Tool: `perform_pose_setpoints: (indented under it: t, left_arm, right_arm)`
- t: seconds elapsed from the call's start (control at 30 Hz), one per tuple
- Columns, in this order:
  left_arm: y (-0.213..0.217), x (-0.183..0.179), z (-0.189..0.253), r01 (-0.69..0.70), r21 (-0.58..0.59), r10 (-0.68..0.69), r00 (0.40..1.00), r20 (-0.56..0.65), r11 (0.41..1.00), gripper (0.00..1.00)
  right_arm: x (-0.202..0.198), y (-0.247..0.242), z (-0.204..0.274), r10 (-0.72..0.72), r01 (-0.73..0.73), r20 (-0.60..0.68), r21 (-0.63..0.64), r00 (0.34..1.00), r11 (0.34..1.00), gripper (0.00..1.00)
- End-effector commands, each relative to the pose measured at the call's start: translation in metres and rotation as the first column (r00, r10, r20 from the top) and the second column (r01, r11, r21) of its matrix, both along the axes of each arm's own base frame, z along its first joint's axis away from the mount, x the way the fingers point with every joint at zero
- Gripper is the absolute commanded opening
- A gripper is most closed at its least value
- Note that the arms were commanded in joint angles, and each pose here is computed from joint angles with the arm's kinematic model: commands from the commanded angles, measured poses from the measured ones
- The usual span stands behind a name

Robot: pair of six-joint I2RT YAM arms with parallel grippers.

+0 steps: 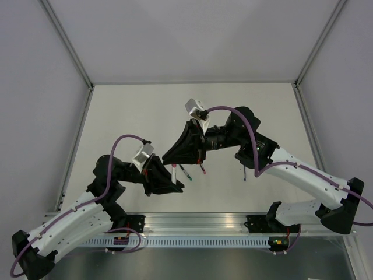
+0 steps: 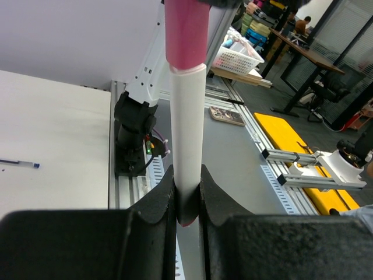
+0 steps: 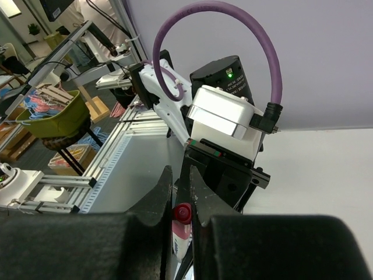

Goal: Insert the pens into the pen caps

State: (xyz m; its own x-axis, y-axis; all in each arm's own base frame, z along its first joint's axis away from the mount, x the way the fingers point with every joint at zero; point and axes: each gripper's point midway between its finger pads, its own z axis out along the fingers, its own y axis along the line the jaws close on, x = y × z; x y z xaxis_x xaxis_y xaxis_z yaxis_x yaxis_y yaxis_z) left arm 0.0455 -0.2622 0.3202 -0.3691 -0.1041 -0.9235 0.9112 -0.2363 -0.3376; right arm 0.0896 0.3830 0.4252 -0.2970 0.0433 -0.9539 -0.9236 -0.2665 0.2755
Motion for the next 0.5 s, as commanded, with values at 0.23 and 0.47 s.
perform_pose_setpoints:
  t: [0.23, 0.47]
  left_arm:
    - [-0.001, 0.020, 0.029, -0.141, -0.054, 0.143, 0.989, 0.031, 0.989, 0.02]
    - [0.003, 0.033, 0.036, -0.235, -0.063, 0.236, 0.972, 0.017, 0.970, 0.02]
  right_arm:
    - [0.014, 0.002, -0.028, -0.098, 0.095, -0.027, -0.099, 0.995, 0.991, 0.00]
    - [0.016, -0.004, -0.040, -0.137, 0.132, -0.029, -0.129, 0.990, 0.983, 0.00]
